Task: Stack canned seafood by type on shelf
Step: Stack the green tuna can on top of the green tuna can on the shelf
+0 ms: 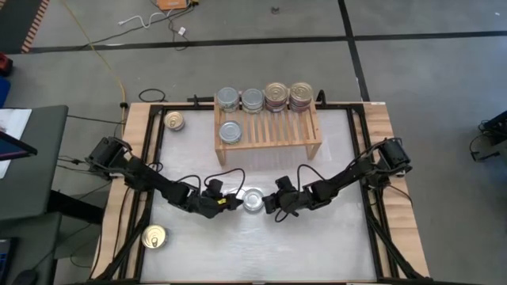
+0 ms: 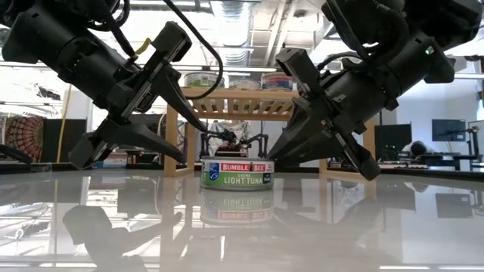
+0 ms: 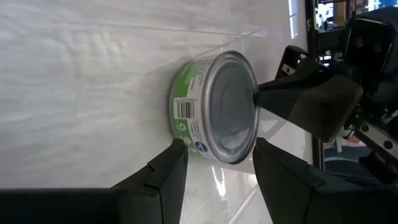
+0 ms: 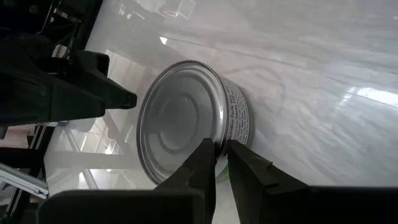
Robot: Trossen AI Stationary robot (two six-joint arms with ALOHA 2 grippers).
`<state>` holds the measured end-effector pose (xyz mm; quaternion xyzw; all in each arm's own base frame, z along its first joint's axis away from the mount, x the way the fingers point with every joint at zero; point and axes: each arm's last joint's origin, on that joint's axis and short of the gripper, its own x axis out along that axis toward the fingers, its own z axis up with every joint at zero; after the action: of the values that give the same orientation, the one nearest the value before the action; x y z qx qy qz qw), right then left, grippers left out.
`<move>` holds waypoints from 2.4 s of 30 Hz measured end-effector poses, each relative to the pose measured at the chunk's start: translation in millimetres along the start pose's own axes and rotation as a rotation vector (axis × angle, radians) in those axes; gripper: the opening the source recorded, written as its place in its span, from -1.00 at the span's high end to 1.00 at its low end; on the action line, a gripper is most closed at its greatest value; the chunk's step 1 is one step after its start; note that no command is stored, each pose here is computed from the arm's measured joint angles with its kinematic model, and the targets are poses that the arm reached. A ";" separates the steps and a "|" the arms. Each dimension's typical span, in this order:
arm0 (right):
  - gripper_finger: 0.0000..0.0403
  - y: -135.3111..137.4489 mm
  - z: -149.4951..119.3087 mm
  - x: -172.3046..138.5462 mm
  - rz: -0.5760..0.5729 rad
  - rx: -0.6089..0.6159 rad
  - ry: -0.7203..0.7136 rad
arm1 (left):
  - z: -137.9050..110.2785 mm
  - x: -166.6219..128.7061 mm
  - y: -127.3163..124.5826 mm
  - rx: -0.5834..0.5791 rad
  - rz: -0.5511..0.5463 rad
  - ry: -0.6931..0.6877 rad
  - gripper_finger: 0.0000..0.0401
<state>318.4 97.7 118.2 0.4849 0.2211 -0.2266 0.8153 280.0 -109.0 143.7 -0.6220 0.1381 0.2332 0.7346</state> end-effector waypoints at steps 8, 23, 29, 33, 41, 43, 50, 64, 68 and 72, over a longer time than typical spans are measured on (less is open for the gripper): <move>0.65 0.0 -0.1 0.0 0.000 -0.001 0.000 | -0.9 0.0 0.1 0.012 0.003 0.030 -0.01; 0.77 -1.6 -0.5 -0.2 -0.017 0.020 0.000 | 0.8 0.0 0.1 -0.084 -0.003 -0.025 -0.34; 0.86 -1.8 -0.5 -0.2 -0.020 0.016 0.000 | 1.2 0.1 -0.1 -0.114 -0.005 -0.034 -0.34; 0.89 -1.9 -0.6 -0.2 -0.021 0.012 0.001 | 1.6 0.1 -0.8 -0.134 -0.015 -0.051 -0.34; 0.89 -3.1 -0.9 -0.2 -0.033 0.036 0.004 | 1.2 -0.1 -5.7 -0.103 -0.059 -0.046 -0.35; 0.90 -3.2 -1.0 -0.2 -0.033 0.037 0.007 | 1.2 -0.1 -5.7 -0.081 -0.059 -0.047 -0.35; 0.90 -6.9 -2.0 -0.5 -0.069 0.057 0.019 | 0.8 -0.1 -5.5 -0.070 -0.055 -0.033 -0.35; 0.88 -8.6 -3.1 -0.3 -0.078 0.060 0.035 | -0.7 1.3 -10.2 -0.030 0.019 -0.039 -0.35; 0.86 -8.2 -2.9 -0.7 -0.076 0.045 0.037 | -0.7 1.3 -10.5 -0.035 0.019 -0.039 -0.35; 0.82 -6.2 0.3 -3.5 -0.071 0.039 0.043 | -0.7 1.3 -10.7 -0.029 0.017 -0.039 -0.35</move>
<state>312.1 95.3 116.1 0.4973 0.2512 -0.2489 0.7922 286.6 -110.7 152.0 -0.6269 0.1257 0.2535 0.7259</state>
